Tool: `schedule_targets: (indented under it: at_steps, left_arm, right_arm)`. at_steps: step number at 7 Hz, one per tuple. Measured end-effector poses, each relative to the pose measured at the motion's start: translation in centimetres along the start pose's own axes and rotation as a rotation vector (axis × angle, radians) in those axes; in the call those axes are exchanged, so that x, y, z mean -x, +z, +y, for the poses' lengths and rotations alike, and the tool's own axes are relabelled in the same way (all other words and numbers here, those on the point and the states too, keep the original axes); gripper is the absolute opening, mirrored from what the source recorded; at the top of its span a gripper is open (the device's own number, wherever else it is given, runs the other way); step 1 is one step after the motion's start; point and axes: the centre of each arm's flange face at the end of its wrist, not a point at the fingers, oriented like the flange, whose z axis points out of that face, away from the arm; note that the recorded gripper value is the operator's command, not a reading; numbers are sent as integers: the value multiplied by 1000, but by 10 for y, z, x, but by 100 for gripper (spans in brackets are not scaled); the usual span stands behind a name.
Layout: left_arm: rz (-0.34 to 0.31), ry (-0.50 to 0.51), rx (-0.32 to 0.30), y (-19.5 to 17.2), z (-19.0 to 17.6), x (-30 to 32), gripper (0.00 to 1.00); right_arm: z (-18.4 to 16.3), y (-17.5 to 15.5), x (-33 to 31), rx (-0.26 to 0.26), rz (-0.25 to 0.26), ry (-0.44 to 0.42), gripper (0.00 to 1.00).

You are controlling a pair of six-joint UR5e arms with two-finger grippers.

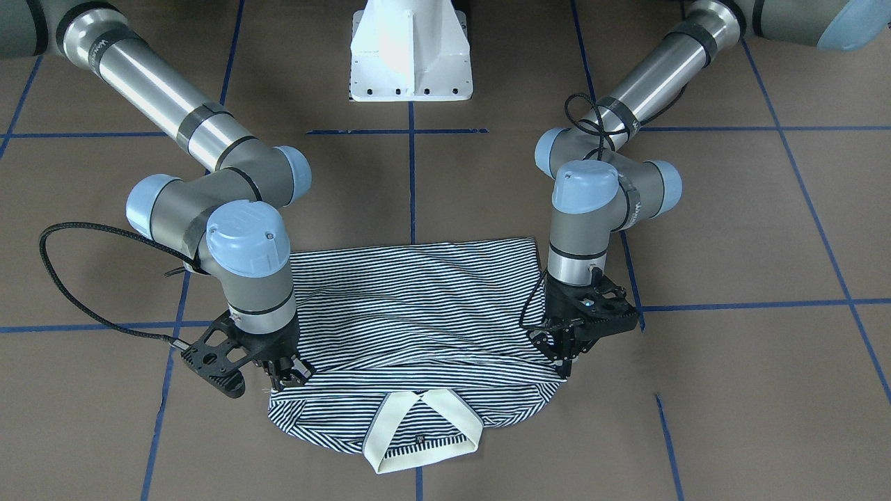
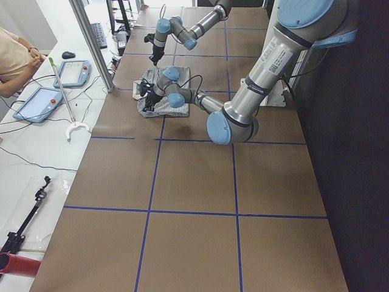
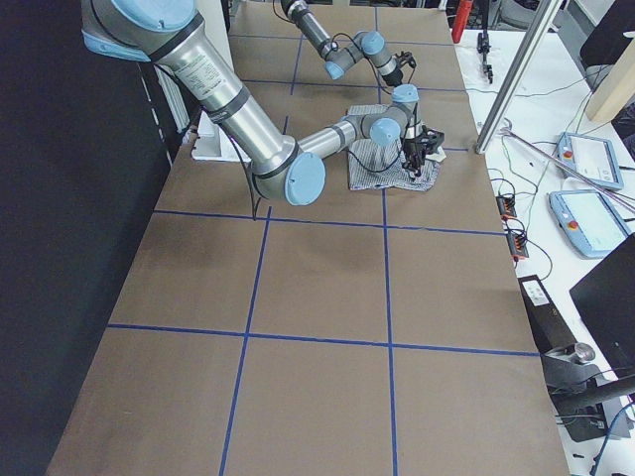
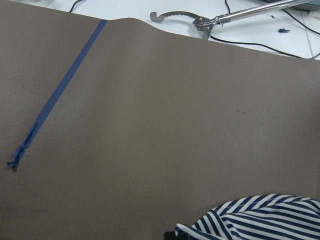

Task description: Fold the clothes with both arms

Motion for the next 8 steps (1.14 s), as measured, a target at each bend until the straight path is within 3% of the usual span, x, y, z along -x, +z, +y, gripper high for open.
schedule_targets:
  at_steps: [1,3,5,7,8]
  left_arm:
    - [8,2,-2,-1,-1,0,100]
    - [14,1,-6,-1,-3,2,100]
    - [26,3,-12,-6,-9,3,100]
    - [76,7,-5,-33,-10,12,100]
    - [114,9,29,-53,-5,23,100]
  right_arm:
    - [0,0,-1,0,-1,-1,38]
    - [0,-2,1,-1,-8,-3,69]
    - [-1,-12,4,1,-27,-6,75]
    - [8,-41,-21,41,-90,-23,79]
    - [21,-60,-49,66,-126,-34,80]
